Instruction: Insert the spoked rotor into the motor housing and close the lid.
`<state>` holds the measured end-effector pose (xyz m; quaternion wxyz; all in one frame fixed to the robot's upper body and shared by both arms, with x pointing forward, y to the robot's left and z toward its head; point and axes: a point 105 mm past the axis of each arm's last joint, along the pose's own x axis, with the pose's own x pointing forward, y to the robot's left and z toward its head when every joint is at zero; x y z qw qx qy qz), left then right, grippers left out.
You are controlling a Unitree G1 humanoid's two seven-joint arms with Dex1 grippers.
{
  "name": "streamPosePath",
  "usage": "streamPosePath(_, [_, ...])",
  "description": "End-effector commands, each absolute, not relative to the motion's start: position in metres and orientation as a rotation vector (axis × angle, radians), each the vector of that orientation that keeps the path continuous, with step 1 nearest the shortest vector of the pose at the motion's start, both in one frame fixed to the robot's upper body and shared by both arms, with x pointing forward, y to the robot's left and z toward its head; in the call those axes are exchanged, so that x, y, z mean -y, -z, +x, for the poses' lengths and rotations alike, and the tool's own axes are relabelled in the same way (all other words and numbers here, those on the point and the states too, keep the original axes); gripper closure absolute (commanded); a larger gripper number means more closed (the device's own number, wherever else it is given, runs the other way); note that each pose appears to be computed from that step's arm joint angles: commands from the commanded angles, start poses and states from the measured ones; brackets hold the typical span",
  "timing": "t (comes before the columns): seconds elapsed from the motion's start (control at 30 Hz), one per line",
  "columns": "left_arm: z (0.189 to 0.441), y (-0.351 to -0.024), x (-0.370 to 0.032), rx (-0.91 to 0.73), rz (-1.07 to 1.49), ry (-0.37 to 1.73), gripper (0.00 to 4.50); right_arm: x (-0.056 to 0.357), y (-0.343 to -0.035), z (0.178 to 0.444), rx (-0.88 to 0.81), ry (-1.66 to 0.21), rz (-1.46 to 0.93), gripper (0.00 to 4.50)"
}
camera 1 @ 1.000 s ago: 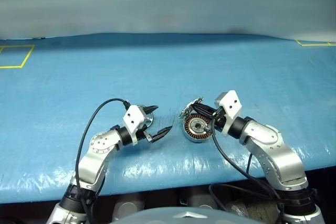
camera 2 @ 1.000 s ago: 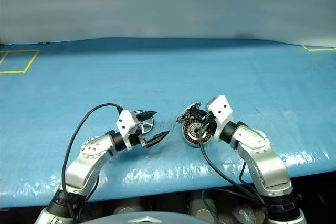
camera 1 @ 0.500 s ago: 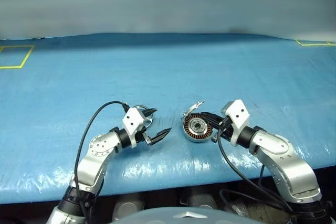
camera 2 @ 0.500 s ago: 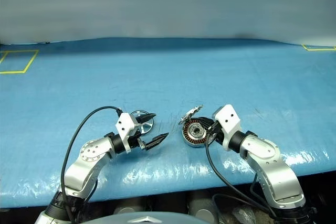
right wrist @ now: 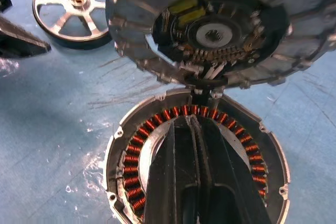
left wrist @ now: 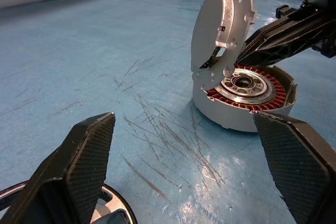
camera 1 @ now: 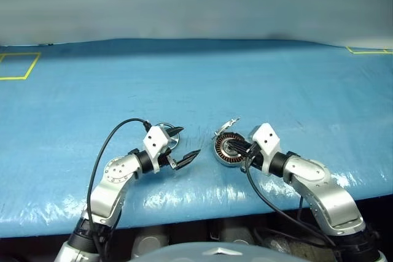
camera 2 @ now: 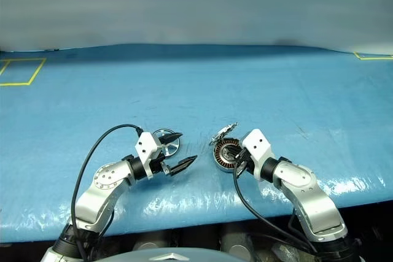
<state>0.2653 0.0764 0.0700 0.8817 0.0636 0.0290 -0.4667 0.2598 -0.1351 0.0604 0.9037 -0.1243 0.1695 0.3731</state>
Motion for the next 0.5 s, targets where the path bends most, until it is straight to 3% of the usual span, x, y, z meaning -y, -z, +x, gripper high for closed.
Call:
streamPosePath(0.03, [0.264, -0.084, -0.071, 0.005, 0.148, 0.987, 0.0, 0.146, -0.037, 0.258, -0.438, -0.734, -0.331, 4.45])
streamPosePath(0.23, [0.263, -0.084, -0.074, 0.002, 0.154, 0.979, 0.0, 0.145, -0.042, 0.254, -0.433, -0.765, -0.275, 4.45])
streamPosePath(0.43, [0.263, -0.085, -0.073, 0.005, 0.15, 0.986, 0.0, 0.12, -0.102, 0.263, -0.166, -0.824, -0.015, 4.45])
streamPosePath(0.5, [0.264, -0.085, -0.072, 0.005, 0.149, 0.989, 0.0, 0.12, -0.109, 0.265, -0.14, -0.825, -0.01, 4.45])
